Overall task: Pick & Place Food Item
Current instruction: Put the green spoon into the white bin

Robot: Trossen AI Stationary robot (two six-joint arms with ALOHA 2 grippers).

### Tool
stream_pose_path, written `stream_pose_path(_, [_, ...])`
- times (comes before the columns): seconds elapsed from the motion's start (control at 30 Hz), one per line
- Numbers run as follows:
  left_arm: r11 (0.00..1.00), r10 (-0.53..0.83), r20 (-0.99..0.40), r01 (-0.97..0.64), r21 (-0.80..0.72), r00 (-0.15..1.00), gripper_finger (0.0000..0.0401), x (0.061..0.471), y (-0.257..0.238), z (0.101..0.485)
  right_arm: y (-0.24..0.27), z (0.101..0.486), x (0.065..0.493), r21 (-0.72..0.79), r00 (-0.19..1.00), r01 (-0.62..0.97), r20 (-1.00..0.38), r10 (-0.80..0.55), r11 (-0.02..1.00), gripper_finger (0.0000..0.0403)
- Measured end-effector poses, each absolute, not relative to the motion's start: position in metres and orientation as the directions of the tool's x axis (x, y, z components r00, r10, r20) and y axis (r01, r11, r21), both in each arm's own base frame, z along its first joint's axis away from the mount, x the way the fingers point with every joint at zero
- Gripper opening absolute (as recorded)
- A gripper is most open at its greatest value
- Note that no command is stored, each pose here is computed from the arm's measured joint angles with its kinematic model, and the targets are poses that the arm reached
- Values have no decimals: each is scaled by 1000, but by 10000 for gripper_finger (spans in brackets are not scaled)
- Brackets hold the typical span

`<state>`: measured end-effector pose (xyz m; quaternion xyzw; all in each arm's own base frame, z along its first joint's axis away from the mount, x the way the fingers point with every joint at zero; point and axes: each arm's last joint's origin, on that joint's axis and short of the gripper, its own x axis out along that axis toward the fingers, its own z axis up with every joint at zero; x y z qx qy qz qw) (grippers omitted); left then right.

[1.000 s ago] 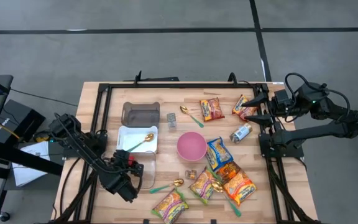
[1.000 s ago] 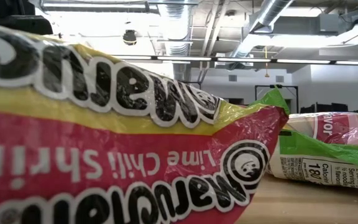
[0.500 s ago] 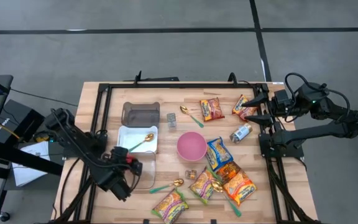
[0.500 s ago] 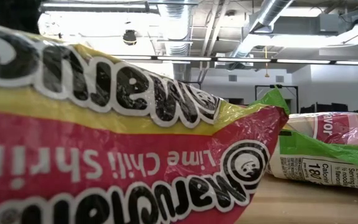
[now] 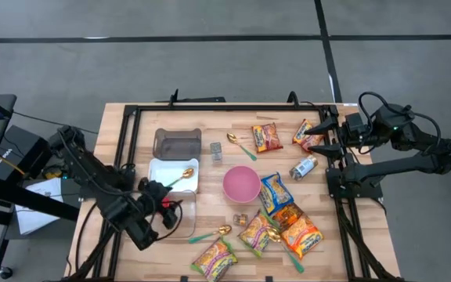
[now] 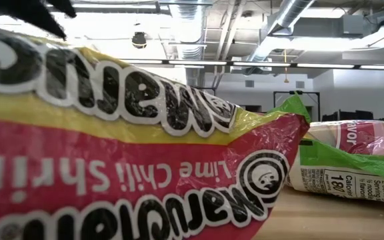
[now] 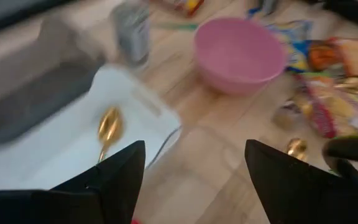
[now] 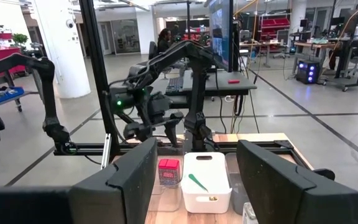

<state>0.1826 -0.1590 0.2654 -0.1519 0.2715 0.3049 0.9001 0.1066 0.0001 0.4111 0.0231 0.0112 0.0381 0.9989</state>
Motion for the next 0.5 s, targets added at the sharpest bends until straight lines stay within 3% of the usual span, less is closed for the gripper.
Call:
stream_pose_path(0.33, [916,383,-470,-394,79,795,269,192,-156,295,-1,412,107,46,999,-42,-13,42,998,215])
stream_pose_path(0.5, [941,332,-395,-269,208,857,269,199,-156,312,-2,412,107,46,1000,-19,-14,20,999,215])
